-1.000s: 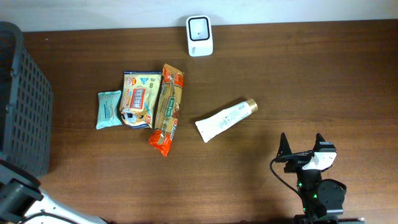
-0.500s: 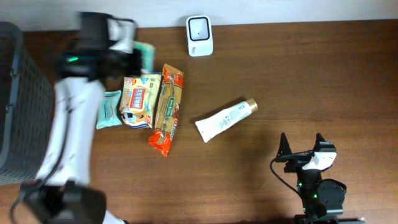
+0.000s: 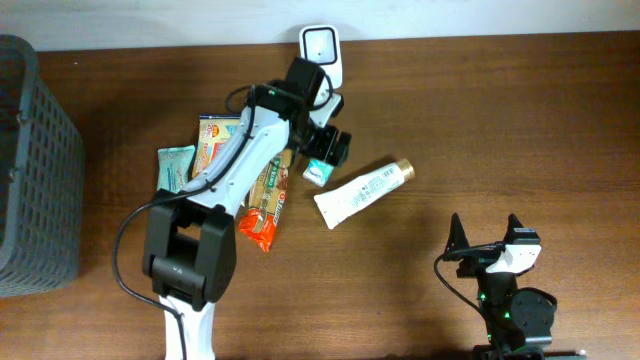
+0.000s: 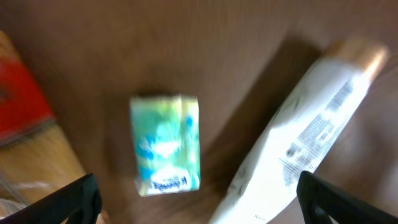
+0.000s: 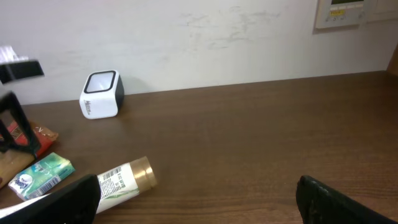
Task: Scan the item barcode
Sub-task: 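Take the small green box from the basket and place it near the tube, then grasp the white tube with the right gripper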
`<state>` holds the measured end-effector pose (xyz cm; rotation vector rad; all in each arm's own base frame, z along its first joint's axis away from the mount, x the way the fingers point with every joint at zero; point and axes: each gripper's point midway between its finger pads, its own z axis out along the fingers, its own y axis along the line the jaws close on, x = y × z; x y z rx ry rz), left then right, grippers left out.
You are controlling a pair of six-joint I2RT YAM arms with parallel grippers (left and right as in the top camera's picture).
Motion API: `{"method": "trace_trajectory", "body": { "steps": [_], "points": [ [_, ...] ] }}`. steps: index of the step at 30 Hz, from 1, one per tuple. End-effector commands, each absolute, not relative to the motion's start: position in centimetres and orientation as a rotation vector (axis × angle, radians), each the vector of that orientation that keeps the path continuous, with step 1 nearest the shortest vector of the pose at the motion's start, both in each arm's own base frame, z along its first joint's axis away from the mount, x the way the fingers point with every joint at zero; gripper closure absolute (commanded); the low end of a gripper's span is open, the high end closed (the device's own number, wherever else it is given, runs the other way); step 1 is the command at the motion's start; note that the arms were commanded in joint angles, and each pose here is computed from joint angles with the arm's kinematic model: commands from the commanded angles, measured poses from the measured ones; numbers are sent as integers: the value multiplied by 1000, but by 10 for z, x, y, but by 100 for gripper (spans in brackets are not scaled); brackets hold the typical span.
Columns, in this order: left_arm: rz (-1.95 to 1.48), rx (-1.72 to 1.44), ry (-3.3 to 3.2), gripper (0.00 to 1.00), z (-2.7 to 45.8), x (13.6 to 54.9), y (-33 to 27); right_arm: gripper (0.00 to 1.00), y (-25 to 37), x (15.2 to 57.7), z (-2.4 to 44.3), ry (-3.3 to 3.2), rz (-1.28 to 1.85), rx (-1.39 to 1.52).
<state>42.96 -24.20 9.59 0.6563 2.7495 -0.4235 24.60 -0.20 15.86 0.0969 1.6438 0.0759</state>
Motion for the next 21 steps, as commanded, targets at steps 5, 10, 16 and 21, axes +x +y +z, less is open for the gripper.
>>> {"method": "trace_trajectory", "body": {
  "steps": [5,10,16,21],
  "points": [
    [-8,227,2279,1,326,476,-78,1,-2,246,155,1650,75,101],
    [294,-72,2178,1,386,436,80,1,-2,246,155,1650,75,101],
    [370,-18,2153,1,394,423,151,1,-2,246,155,1650,75,101],
    [352,-29,2216,1,381,413,152,1,-2,246,155,1650,75,101]
  ]
}}
